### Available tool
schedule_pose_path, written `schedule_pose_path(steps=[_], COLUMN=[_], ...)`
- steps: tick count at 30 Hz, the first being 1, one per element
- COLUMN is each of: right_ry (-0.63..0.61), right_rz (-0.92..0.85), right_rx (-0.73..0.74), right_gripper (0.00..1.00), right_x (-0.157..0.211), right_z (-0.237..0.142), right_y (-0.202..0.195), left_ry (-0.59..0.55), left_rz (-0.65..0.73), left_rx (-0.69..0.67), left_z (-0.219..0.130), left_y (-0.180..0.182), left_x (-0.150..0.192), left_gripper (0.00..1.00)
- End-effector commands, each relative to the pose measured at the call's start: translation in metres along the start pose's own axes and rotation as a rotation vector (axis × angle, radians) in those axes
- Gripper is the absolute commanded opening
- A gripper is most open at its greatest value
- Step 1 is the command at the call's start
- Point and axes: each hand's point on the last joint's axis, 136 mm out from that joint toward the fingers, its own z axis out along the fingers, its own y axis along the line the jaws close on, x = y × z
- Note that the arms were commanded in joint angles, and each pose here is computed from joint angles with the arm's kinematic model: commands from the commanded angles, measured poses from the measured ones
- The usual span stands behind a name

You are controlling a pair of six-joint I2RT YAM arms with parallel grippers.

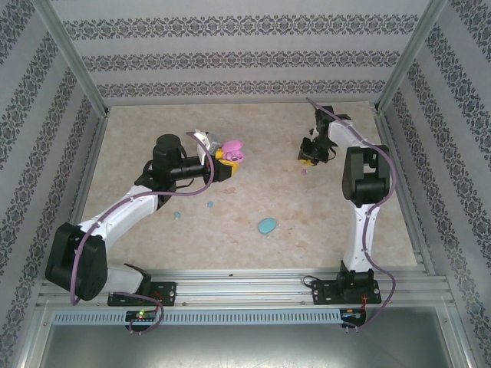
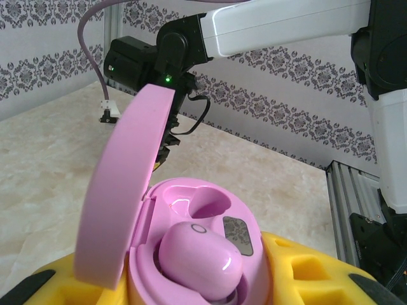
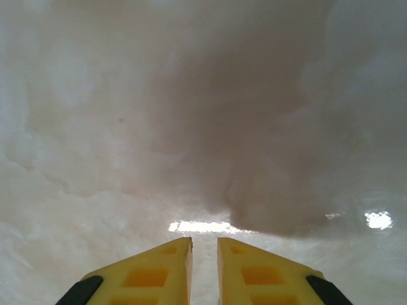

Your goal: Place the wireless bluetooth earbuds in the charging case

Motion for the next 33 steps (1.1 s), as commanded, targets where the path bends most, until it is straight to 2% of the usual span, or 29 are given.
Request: schedule_pose_path(steps=[1, 9, 23, 33], right_ry=[0.077, 0.127, 0.192, 0.241], right_rz=[0.009, 0.016, 0.062, 0.102], right_rx=[0.03, 0.055, -0.022, -0.025], right_gripper=[0.18, 0.18, 0.2, 0.22], right_x=[0.021, 0.046, 0.101, 0.128], right_z=[0.004, 0.002, 0.002, -0.001], right_y=[-0.017, -0.03, -0.014, -0.014], left_ry=[-0.002, -0.009, -0.017, -0.017], left_rz=[0.036, 0.041, 0.054, 0.053], left_rx=[0.022, 0.018, 0.012, 0.01], left_z=[0.004, -0.001, -0.008, -0.009], left_y=[-0.006, -0.011, -0.017, -0.018], left_x=[-0.003, -0.003, -0.006, -0.004], left_gripper=[0.26, 0.26, 0.26, 0.26])
